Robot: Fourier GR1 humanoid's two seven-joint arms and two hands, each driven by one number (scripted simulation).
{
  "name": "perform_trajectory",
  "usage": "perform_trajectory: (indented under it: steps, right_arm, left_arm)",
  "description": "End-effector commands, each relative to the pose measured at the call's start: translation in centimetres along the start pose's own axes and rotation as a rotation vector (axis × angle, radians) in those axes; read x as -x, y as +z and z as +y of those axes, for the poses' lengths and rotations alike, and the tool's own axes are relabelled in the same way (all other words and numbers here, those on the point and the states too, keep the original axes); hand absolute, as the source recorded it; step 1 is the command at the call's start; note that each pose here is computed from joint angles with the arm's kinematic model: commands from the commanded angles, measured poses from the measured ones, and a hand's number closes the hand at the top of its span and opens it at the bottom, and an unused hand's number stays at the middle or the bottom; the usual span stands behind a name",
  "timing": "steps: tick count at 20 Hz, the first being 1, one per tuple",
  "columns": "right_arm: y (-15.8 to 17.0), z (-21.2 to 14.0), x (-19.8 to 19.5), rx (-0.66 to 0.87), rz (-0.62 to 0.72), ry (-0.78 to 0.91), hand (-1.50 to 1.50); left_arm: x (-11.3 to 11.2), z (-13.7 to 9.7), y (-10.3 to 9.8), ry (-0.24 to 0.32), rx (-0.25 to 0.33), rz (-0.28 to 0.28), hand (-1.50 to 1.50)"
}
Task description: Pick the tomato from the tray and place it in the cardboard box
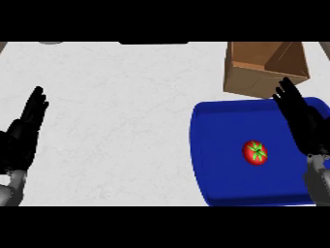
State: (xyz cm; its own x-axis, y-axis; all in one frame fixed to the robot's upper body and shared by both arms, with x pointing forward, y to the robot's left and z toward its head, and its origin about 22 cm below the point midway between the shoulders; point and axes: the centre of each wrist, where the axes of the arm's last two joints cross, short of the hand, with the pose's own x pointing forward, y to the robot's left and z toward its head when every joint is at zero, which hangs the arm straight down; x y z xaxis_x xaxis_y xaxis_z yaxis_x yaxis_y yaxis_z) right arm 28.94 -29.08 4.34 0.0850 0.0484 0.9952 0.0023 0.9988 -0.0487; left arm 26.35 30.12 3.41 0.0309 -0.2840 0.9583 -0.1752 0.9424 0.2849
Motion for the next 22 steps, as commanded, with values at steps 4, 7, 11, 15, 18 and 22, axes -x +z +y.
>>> perform_trajectory:
  steps: [4, 7, 11, 15, 18, 22]
  right_arm:
    - [3.4, 0.5, 2.7, -0.247, 0.002, 0.161, -1.50]
    - [1.3, 1.5, -0.9, 0.097, -0.314, -0.297, -1.50]
    - [4.1, -3.1, 0.0, -0.279, -0.273, 0.861, -1.50]
    - [6.2, -2.6, 0.2, -0.327, -0.506, 1.096, -1.50]
    - [9.0, -3.0, 0.1, -0.277, -0.552, 1.184, -1.50]
    - [11.2, -3.6, -4.5, -0.283, -0.470, 1.286, -1.50]
  left_arm:
    - [-1.5, -4.0, -0.1, -0.015, 0.248, -0.111, 0.00]
    - [-1.1, -4.0, 0.0, 0.016, 0.247, -0.063, 0.00]
    - [-1.8, -6.1, 0.8, 0.032, 0.394, -0.110, 0.00]
    - [-2.6, -6.4, -0.1, 0.030, 0.408, -0.120, 0.00]
    - [-2.6, -7.5, 0.7, 0.033, 0.421, -0.090, 0.00]
    - [-0.5, -7.4, 0.4, 0.030, 0.449, -0.102, 0.00]
